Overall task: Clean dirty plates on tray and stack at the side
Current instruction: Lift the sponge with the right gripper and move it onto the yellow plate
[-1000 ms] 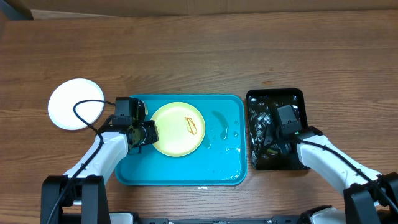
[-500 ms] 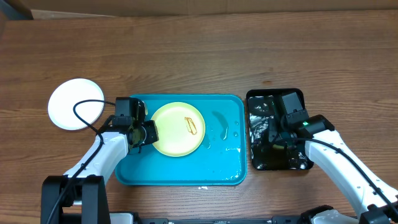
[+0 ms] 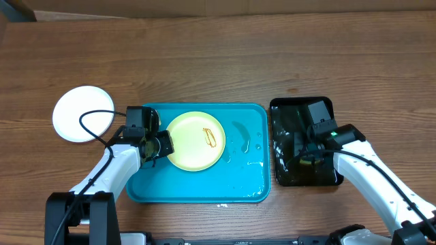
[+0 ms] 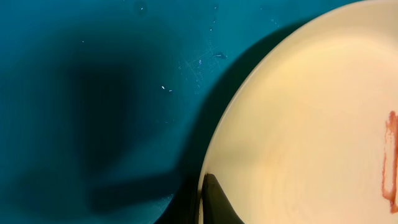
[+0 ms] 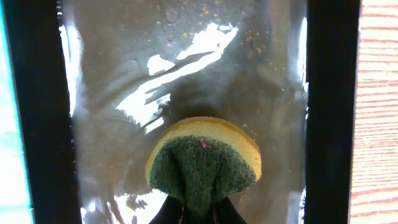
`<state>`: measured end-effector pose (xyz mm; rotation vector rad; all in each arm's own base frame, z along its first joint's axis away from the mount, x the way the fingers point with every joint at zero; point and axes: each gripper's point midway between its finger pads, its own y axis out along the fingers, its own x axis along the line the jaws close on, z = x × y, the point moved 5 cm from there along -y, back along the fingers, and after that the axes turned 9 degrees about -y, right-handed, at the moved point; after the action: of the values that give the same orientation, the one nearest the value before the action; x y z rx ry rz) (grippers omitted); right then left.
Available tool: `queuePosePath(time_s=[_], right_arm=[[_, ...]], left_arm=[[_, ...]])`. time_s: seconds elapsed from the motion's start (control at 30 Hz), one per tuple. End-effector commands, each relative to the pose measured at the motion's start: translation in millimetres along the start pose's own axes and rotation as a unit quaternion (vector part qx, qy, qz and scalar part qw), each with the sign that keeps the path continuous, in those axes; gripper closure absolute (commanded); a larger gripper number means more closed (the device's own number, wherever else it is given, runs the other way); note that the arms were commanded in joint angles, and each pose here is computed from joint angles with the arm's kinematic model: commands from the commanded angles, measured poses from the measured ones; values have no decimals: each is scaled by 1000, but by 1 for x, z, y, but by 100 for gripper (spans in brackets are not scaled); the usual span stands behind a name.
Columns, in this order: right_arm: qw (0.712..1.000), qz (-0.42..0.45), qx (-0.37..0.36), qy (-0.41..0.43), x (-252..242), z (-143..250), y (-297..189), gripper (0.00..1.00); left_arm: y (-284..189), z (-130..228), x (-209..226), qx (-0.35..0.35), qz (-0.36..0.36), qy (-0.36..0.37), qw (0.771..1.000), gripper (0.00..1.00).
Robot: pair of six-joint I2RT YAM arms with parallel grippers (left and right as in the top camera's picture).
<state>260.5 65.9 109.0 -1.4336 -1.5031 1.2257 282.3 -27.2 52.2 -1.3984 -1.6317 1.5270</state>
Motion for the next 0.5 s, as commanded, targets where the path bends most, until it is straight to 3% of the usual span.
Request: queuePosePath(time_s=[0.0, 0.13, 0.27, 0.47], right_arm=[[999, -20, -50, 1, 4, -35, -25, 96], [991, -106, -78, -39, 23, -59, -58, 96], [965, -221, -133, -56, 54, -81, -80, 96], [942, -270, -165, -108, 101, -95, -77, 96]], left_arm=[[4, 7, 4, 8, -11, -6, 1000, 96], [4, 7, 4, 9, -11, -5, 1000, 96], [4, 5, 1, 7, -1, -3, 1000, 96], [3, 7, -10, 17, 41, 28, 999, 96]])
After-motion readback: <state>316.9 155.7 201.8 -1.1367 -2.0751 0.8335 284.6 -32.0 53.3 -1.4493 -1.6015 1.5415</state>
